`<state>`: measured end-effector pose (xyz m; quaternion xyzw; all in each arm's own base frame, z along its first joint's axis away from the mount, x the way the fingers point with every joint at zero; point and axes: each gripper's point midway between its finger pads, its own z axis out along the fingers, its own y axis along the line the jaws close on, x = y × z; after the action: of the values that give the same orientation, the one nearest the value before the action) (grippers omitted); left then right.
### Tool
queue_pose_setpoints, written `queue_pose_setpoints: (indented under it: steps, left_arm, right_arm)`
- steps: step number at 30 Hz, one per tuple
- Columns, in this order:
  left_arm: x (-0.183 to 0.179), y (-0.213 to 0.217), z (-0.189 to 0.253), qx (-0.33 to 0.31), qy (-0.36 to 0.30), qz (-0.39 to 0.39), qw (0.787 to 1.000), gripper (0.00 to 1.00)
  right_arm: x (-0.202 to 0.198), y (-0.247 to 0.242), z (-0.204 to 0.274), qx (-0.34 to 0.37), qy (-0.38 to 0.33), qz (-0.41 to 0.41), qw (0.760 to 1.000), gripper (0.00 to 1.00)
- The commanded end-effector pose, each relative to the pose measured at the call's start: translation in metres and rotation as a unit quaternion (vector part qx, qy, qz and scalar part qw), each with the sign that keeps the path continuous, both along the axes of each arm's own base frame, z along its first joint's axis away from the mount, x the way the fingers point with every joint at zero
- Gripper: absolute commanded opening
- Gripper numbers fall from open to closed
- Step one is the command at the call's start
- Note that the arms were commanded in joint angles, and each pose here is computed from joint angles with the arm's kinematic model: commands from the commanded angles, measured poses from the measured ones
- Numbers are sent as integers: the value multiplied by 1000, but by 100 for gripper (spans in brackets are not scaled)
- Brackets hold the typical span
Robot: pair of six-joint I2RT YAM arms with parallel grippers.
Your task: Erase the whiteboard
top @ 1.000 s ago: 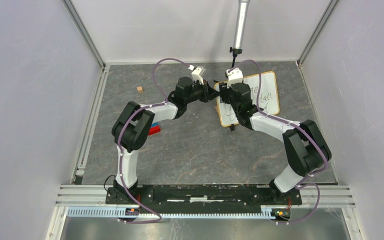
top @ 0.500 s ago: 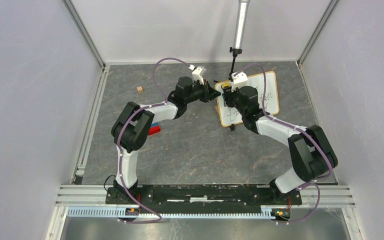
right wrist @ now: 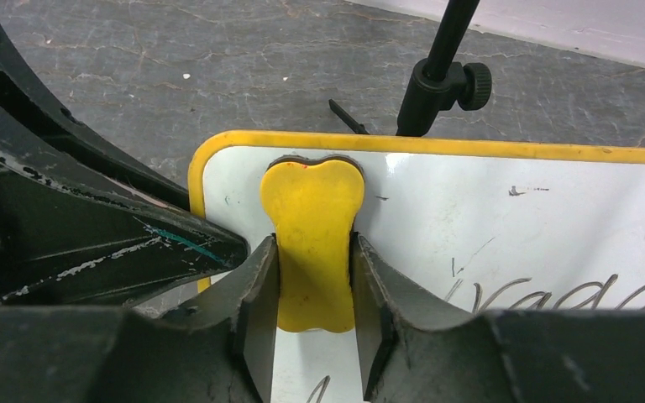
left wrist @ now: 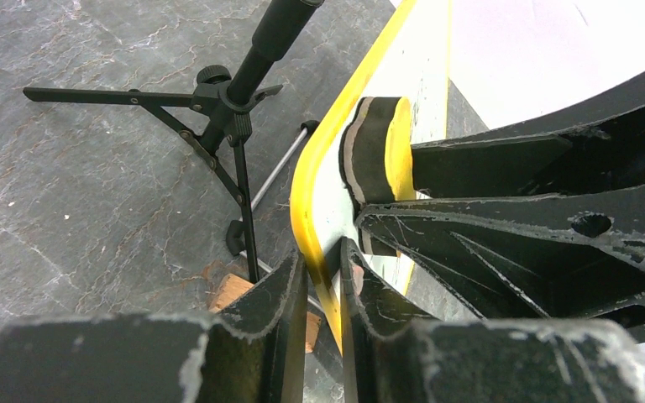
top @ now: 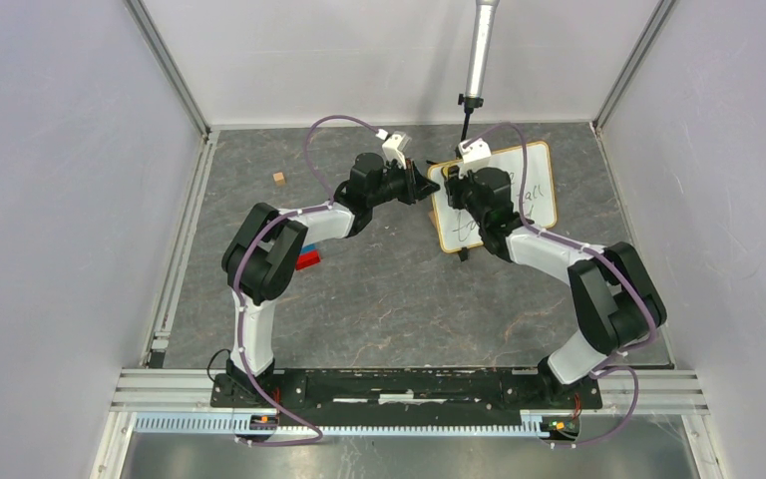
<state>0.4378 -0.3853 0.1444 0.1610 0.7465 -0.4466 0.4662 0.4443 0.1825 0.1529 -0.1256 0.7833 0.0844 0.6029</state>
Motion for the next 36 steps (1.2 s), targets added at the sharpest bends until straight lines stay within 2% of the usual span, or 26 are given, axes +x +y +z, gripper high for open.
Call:
queue_pose_setpoints:
  steps: [1,5,12,17,25,31,36]
  left_arm:
    - [1,3,6,23,-37,-2,999,2]
    - [2,5,6,25,-40,2,999,2]
    - [1,4,4,26,-38,0,999,2]
    - [0,3,4,27,-39,0,999,2]
    - [-1,2,5,33,-43,-2,999,2]
    - [-2,1,5,34,-44,-3,998,2]
    - [-2,1,5,36,-44,-3,998,2]
  right_arm:
    - [17,-5,16,6,-21,-36,999,31]
    - [19,-25,5,5,0,-79,997,24]
    - [21,-77,-12,18,26,-125,992,23]
    - [18,-92,-16,17,27,-137,990,24]
    - [16,-53,-13,7,16,-64,998,23]
    - [9,1,13,31,-44,12,998,24]
    - [12,-4,9,17,-53,-6,998,24]
